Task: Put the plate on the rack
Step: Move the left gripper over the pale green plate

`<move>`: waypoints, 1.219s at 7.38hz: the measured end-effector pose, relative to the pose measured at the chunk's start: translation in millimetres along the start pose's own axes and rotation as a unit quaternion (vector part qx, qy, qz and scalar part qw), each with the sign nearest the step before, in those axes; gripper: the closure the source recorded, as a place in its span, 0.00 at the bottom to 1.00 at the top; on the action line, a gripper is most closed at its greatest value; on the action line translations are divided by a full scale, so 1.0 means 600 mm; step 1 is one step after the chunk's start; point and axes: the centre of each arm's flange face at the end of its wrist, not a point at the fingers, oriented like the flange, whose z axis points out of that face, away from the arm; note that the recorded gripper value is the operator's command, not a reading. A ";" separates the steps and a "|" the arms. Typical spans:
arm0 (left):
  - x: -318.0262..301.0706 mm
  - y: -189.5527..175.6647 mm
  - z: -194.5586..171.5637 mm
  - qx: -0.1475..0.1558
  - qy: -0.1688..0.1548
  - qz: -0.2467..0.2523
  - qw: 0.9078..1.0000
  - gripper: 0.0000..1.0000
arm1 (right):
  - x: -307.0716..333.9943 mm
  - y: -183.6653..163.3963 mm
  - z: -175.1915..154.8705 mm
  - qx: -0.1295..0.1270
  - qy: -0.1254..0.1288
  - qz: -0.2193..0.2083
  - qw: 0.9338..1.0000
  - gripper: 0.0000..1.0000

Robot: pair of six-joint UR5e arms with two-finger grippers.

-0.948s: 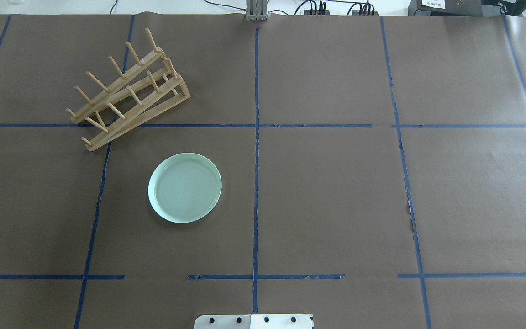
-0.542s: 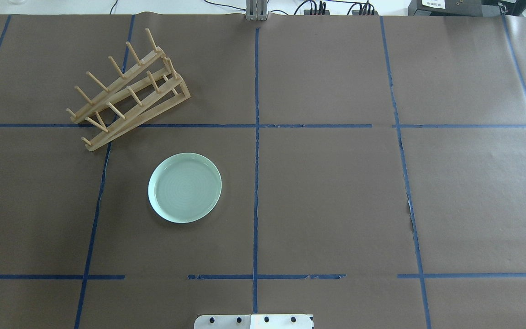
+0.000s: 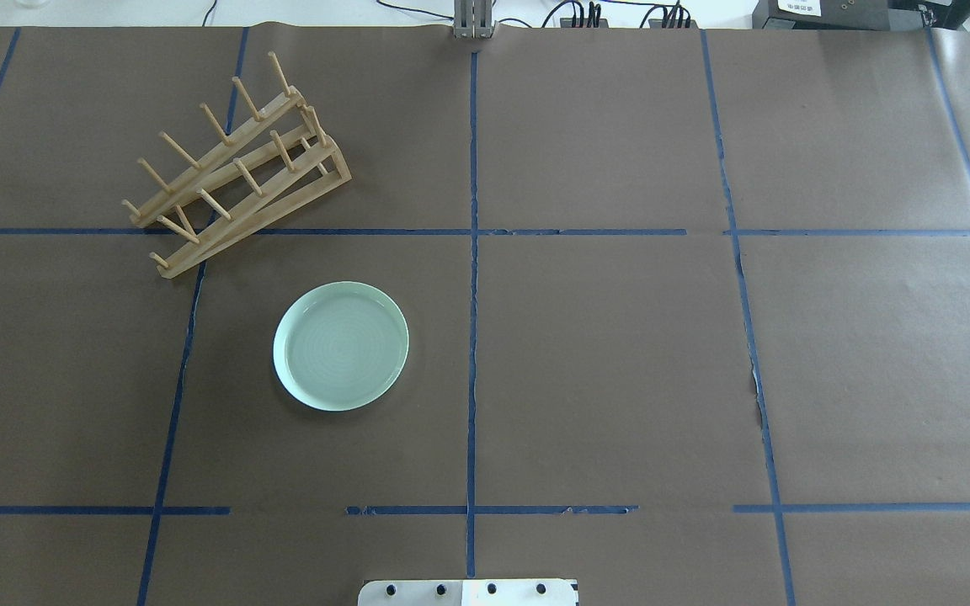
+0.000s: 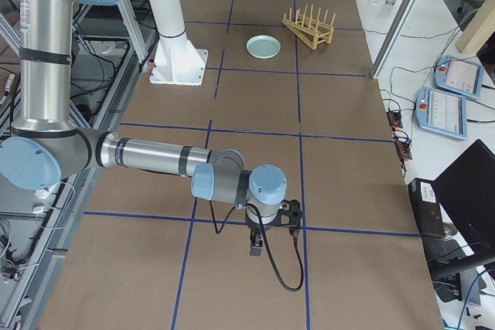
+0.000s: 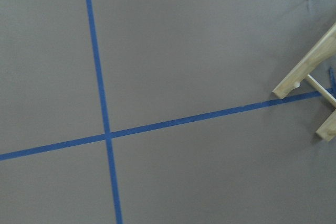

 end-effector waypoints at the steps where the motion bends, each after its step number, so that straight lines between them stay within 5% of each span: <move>1: 0.091 -0.024 0.022 0.003 0.012 -0.031 0.999 0.00 | 0.000 0.000 0.000 0.000 0.000 0.000 1.000 0.00; 5: 0.505 -0.080 0.144 -0.011 0.024 -0.169 0.985 0.00 | 0.000 0.000 0.000 0.000 0.000 0.000 1.000 0.00; 9: 0.810 -0.037 0.312 -0.083 -0.070 -0.268 0.957 0.00 | -0.001 0.000 -0.001 0.001 0.000 0.000 1.000 0.00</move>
